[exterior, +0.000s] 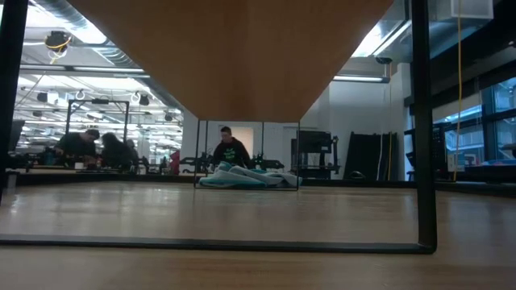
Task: Stack small to large cups/mugs on shelf
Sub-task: Return to Home Position
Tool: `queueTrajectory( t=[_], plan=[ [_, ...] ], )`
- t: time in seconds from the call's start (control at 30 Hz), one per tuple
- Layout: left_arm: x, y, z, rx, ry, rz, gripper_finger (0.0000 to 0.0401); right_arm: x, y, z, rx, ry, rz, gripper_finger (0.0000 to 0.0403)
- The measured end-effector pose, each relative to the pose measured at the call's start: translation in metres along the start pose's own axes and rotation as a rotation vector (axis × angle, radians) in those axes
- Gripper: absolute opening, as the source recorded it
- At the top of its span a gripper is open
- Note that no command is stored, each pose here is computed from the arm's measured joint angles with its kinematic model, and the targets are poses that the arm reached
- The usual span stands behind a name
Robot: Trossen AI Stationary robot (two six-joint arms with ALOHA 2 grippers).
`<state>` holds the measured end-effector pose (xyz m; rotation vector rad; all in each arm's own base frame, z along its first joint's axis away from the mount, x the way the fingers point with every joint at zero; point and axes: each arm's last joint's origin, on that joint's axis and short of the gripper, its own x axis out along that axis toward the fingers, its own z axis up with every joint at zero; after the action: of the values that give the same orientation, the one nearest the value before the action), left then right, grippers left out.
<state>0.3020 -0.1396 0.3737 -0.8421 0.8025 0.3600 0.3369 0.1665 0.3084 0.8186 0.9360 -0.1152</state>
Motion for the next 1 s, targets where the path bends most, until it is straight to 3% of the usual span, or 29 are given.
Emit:
queueTrajectory(
  t=[0.17,0.3,0.5,0.6,0.67,0.77,0.83,1.0],
  plan=[
    [-0.026,-0.001,-0.004,0.061,-0.095,-0.042,0.0078,-0.02,-0.001,0.001,0.0,-0.013,0.005,0.001],
    [-0.053,0.002,-0.005,0.106,-0.183,-0.078,0.0078,-0.055,-0.002,0.003,-0.008,-0.051,0.041,0.001],
    [-0.098,0.016,0.0,0.156,-0.229,-0.156,0.0078,-0.147,-0.004,0.011,-0.151,-0.242,0.262,0.001],
    [-0.122,0.024,0.004,0.114,-0.158,-0.277,0.0078,-0.199,-0.01,0.011,-0.27,-0.367,0.395,0.001],
    [-0.137,0.024,0.008,0.134,-0.211,-0.355,0.0078,-0.226,-0.018,0.008,-0.302,-0.414,0.446,0.001],
    [-0.153,0.01,0.006,0.386,-0.357,-0.486,0.0078,-0.252,-0.024,0.002,-0.259,-0.479,0.519,0.001],
    [-0.158,-0.003,0.001,0.558,-0.457,-0.562,0.0078,-0.258,-0.02,-0.002,-0.32,-0.53,0.541,0.001],
    [-0.134,-0.024,-0.011,0.742,-0.663,-0.738,0.0085,-0.223,-0.004,-0.012,-0.496,-0.608,0.603,0.0016]
  ],
)
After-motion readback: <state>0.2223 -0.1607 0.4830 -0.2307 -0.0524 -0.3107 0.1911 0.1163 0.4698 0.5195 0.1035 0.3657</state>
